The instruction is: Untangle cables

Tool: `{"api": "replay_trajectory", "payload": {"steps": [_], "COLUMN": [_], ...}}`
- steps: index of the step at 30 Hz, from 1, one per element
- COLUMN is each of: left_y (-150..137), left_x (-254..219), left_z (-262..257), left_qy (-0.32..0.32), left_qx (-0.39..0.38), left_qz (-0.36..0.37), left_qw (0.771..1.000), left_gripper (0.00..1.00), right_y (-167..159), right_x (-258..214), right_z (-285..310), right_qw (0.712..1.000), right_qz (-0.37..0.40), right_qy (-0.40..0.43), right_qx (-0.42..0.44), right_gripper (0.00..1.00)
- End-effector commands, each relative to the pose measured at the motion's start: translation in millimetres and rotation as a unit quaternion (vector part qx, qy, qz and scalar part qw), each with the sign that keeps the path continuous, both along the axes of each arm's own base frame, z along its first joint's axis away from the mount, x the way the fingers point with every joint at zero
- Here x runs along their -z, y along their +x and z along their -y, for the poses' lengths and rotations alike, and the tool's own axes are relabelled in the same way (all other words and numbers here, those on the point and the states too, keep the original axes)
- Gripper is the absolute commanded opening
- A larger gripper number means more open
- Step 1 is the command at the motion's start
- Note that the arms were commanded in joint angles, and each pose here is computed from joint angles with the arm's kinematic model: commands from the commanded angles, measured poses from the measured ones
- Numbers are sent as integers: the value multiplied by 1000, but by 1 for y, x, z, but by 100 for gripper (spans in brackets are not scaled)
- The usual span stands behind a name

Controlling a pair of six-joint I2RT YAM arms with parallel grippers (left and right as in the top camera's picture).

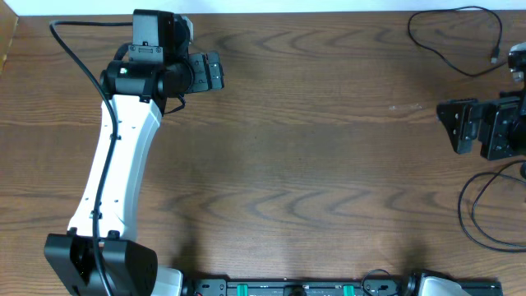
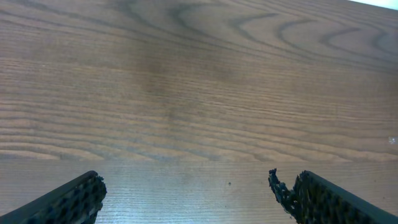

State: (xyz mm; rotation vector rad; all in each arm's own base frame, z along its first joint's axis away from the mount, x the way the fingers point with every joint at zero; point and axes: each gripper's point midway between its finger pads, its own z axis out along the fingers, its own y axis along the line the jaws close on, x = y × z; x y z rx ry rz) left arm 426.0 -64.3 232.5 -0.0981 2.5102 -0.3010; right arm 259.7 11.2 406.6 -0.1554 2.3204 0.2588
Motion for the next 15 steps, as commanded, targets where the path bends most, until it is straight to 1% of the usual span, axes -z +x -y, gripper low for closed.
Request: {"api": "replay_trajectory", "payload": {"steps": [1, 5, 7, 10, 12, 15], "left_y": [0, 1, 1, 0, 0, 1], "left_x": [7, 7, 7, 7, 7, 7], "left_z": [-3, -3, -3, -3, -3, -3], "left_qy": [10, 10, 9, 10, 10, 9], "left_qx": [3, 3, 3, 3, 3, 3], "left_qz": [-8, -7, -7, -8, -8, -7], "left_qw": [1000, 1000, 1000, 1000, 1000, 1000], "left_gripper": [98, 98, 97, 98, 98, 98], "right_y": [1, -5, -2, 11, 21, 26], "right_x": [5, 12, 17, 17, 19, 26], "right_z": [15, 11, 12, 19, 17, 9], "right_qw": [999, 999, 999, 998, 995, 988], "right_qz": [-9, -30, -33, 13, 72, 141], "right_qy": [-39, -26, -31, -51, -60, -67], "right_qx": [28, 22, 21, 31, 28, 17], "right_gripper": [99, 99, 99, 99, 99, 99]}}
